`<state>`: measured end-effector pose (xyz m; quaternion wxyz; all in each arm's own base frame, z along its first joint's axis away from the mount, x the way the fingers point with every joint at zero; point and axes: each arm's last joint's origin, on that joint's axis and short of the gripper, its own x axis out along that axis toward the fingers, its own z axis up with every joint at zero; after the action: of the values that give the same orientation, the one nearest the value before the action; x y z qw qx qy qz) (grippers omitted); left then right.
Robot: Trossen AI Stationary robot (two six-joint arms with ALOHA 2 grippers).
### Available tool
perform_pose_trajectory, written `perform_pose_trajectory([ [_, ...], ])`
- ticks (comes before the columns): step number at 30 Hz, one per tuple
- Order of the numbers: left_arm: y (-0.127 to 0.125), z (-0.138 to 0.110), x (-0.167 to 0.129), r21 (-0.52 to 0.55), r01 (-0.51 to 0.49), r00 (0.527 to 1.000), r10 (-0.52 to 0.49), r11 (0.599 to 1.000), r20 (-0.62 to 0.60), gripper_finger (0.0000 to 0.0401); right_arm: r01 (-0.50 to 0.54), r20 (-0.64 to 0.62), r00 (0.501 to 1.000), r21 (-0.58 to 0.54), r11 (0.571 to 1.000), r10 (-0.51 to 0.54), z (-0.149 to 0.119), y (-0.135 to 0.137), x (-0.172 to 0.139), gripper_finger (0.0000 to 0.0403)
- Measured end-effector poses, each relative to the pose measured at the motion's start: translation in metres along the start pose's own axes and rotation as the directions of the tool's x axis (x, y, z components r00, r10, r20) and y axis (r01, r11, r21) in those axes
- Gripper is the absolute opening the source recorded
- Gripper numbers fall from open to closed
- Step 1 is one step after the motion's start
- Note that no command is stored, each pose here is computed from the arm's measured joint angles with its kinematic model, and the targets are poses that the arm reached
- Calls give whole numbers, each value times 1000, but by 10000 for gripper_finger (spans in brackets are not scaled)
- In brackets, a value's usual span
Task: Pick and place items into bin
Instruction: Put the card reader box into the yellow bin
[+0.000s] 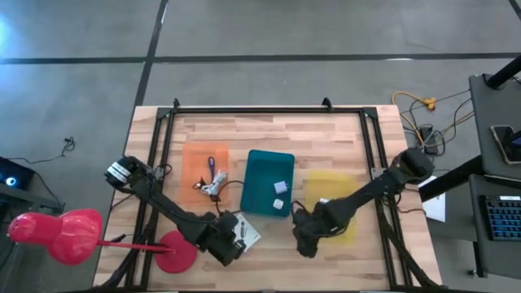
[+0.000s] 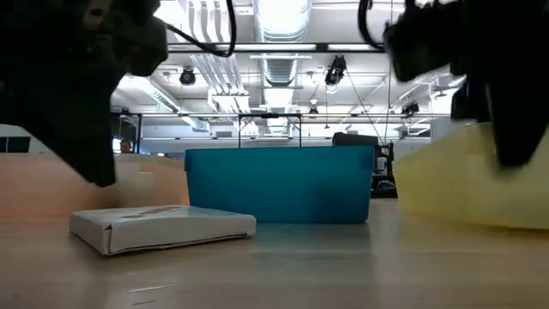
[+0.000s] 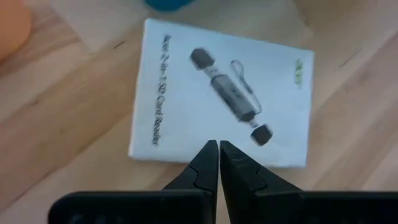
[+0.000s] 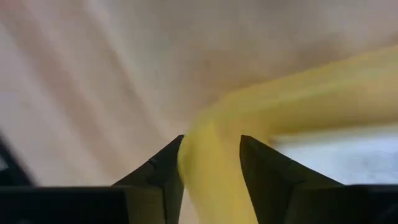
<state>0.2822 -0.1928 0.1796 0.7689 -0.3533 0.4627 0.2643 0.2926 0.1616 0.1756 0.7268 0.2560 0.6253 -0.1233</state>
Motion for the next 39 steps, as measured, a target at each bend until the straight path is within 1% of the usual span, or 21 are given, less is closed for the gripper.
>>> perform_pose_trajectory([
  [2,-1,2,-1,13,6,1000,-6,1000,8,0,109,26,994,-17,994,-109,-2,-5,-16,130],
  [6,-1,2,0,17,2,1000,-2,1000,10,0,293,46,955,-27,956,-292,-15,-29,-36,129],
  [8,0,2,1,19,1,1000,-1,1000,14,0,332,25,943,-12,943,-331,-23,-43,-37,130],
  [12,0,2,0,49,2,1000,-3,999,17,0,332,-39,943,73,941,-330,-35,-66,-36,129],
  [13,-1,2,0,62,2,1000,-3,998,16,0,311,-33,950,91,946,-309,-38,-66,-39,129],
  [15,0,2,0,83,-1,1000,0,997,5,0,222,29,974,99,970,-226,-45,-57,-48,133],
  [16,1,2,0,94,-3,1000,3,996,2,0,155,74,984,73,985,-160,-48,-48,-55,135],
  [17,2,2,-1,102,-12,1000,12,995,-1,0,67,131,989,16,998,-68,-49,-36,-62,138],
  [18,3,3,-3,105,-18,1000,18,994,-2,0,-17,177,984,-56,998,26,-50,-24,-68,140],
  [20,5,4,-6,101,-31,1000,31,994,1,0,-115,226,963,-140,983,145,-47,-9,-73,141],
  [22,13,5,-5,83,-61,998,60,995,8,0,-226,199,941,-227,947,272,-41,5,-69,134],
  [24,21,5,3,22,-72,997,72,997,13,0,-292,186,921,-254,922,343,-36,16,-59,120],
  [26,28,2,14,-21,-39,999,39,999,9,0,-307,197,912,-253,917,360,-32,23,-49,98],
  [27,30,0,18,-35,-5,1000,5,999,18,0,-287,205,918,-247,926,339,-31,25,-43,85],
  [29,29,-2,24,-98,102,994,-99,990,36,0,-247,234,926,-219,944,297,-27,30,-33,58],
  [30,31,-3,27,-120,123,992,-118,985,51,0,-233,257,925,-205,951,282,-24,34,-29,44],
  [32,36,-2,27,-162,124,990,-111,979,87,0,-210,296,920,-179,961,256,-19,41,-24,20],
  [34,39,-2,25,-171,118,987,-96,978,130,0,-201,313,918,-160,966,243,-14,49,-18,13],
  [36,38,-2,24,-164,125,986,-105,979,130,0,-190,307,925,-137,972,224,-10,55,-8,13],
  [38,32,-3,27,-156,166,982,-149,974,114,0,-162,298,936,-111,980,189,-8,59,6,13],
  [39,27,-4,29,-155,206,976,-193,966,97,0,-156,298,937,-106,982,181,-7,62,11,13],
])
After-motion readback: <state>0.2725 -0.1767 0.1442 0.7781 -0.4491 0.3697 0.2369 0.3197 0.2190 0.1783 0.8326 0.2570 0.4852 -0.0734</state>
